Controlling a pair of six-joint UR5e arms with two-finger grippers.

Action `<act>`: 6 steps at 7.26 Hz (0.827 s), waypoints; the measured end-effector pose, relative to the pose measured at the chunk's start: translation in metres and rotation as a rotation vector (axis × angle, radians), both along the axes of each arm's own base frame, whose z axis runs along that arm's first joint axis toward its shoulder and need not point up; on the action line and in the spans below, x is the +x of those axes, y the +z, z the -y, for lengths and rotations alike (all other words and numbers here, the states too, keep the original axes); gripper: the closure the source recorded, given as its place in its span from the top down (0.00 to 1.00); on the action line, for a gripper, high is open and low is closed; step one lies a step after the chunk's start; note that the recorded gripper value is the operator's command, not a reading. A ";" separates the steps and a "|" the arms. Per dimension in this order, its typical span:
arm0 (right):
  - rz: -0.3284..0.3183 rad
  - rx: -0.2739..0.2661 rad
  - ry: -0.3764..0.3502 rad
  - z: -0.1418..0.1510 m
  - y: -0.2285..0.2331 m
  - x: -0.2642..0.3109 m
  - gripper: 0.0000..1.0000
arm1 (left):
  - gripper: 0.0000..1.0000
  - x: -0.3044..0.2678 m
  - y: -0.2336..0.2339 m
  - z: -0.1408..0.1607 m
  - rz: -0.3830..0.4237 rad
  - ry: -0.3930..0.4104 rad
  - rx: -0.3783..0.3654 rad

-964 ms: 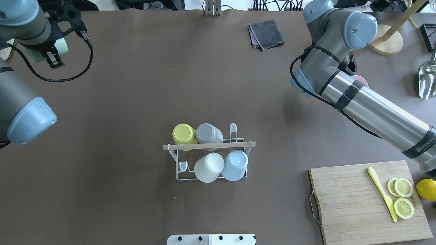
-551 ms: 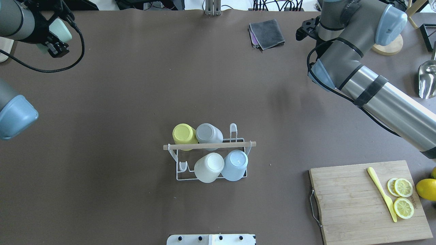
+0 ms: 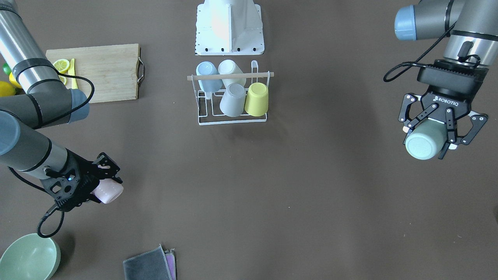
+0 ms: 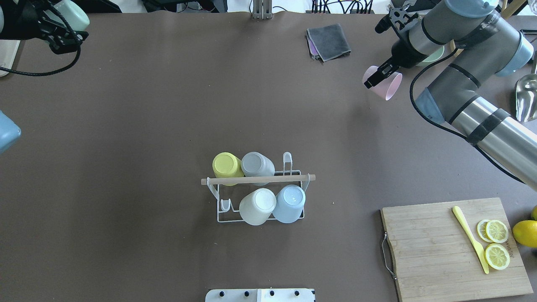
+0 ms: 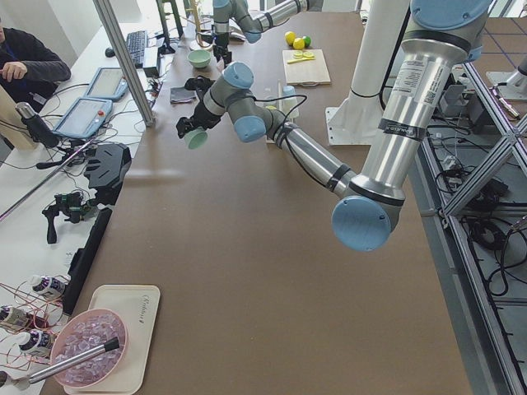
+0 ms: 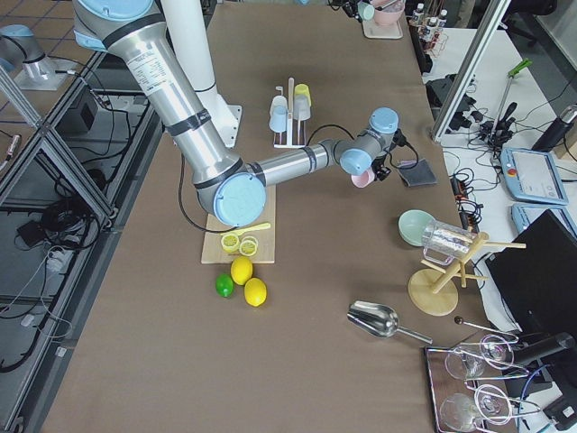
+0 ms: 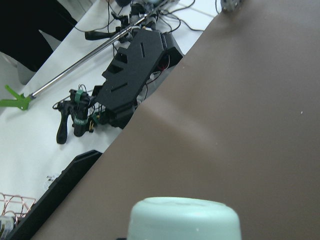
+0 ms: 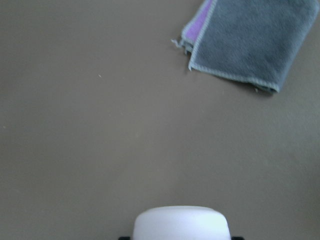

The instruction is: Place cup on cup holder

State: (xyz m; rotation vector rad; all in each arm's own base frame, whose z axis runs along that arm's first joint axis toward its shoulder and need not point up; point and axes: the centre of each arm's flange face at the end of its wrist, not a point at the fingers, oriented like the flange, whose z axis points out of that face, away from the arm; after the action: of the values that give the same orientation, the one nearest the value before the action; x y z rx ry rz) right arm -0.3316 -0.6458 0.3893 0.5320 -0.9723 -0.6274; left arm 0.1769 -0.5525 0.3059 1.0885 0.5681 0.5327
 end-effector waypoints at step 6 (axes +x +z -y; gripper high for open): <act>0.380 0.205 0.130 -0.050 -0.054 -0.029 0.38 | 0.00 0.003 -0.012 -0.071 -0.424 0.130 0.429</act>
State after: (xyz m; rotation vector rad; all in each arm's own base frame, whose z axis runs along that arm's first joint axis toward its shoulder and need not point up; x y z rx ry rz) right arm -0.3606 -0.5962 0.3356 0.9120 -1.2249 -0.5209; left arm 0.1803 -0.4819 0.2936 1.5984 0.9260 0.5536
